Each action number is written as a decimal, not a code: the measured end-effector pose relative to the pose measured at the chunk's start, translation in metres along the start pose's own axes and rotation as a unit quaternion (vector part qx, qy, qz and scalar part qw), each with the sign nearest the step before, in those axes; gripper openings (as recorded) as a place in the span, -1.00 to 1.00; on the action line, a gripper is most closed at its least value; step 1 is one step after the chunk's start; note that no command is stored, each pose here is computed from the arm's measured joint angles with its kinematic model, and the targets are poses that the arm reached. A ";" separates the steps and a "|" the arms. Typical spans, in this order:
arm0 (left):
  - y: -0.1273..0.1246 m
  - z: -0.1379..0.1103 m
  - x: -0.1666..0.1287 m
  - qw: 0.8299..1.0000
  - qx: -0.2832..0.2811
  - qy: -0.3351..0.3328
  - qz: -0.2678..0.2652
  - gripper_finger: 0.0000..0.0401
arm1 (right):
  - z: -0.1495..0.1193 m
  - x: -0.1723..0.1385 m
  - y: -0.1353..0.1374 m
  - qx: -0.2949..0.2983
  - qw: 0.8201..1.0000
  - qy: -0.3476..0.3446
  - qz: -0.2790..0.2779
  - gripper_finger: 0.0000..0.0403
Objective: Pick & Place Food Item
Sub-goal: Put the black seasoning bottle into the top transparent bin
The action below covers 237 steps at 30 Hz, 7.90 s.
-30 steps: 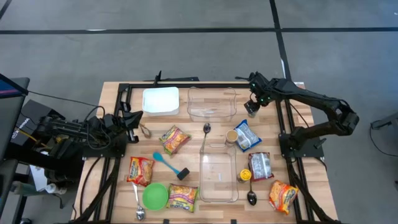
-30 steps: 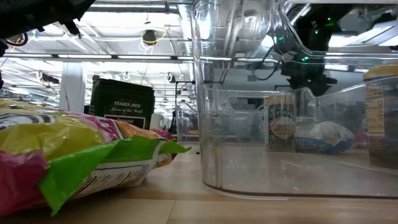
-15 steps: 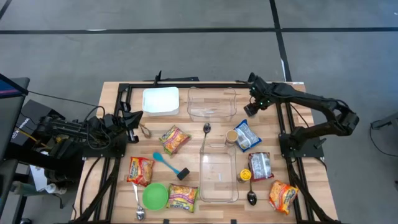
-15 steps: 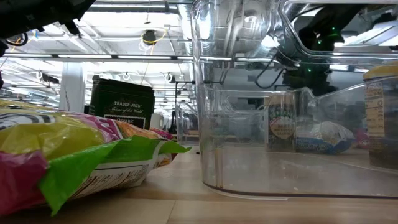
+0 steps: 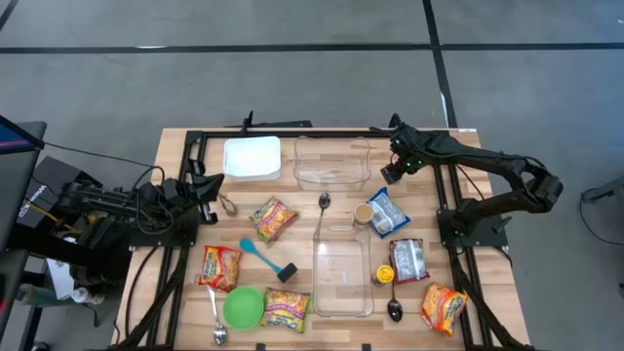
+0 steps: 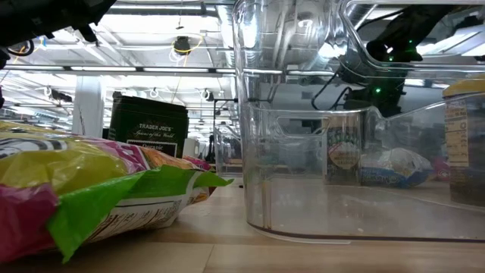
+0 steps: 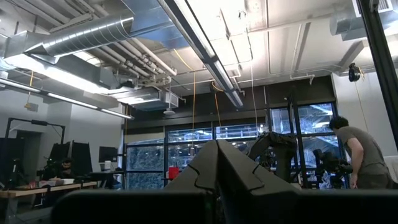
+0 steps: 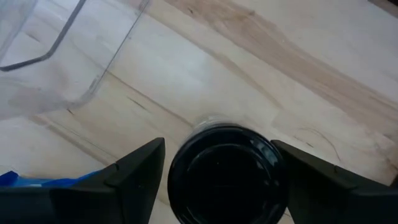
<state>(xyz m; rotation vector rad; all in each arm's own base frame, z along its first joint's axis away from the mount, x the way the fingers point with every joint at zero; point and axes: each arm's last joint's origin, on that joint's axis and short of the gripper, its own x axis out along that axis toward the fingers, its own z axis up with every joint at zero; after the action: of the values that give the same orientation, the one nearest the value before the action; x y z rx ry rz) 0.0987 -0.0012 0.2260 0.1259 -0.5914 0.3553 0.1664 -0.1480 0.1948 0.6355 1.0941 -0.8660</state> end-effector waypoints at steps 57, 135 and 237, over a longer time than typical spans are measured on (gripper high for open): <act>0.000 0.000 0.000 1.000 0.000 0.000 0.000 -1.00 | 0.012 -0.017 0.002 0.003 1.000 -0.002 0.001 0.01; -0.001 -0.002 0.001 1.000 0.004 0.009 -0.003 -1.00 | 0.153 0.000 0.127 -0.157 0.986 0.004 0.058 0.03; -0.001 -0.003 0.001 1.000 0.005 0.011 -0.004 -1.00 | 0.144 0.027 0.115 -0.162 0.985 0.028 0.047 0.16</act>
<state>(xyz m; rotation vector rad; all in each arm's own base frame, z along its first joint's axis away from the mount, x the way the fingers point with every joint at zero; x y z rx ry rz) 0.1013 -0.0016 0.2241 0.1325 -0.5666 0.3519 0.3401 -0.2108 0.2219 0.4378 1.2139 -0.5754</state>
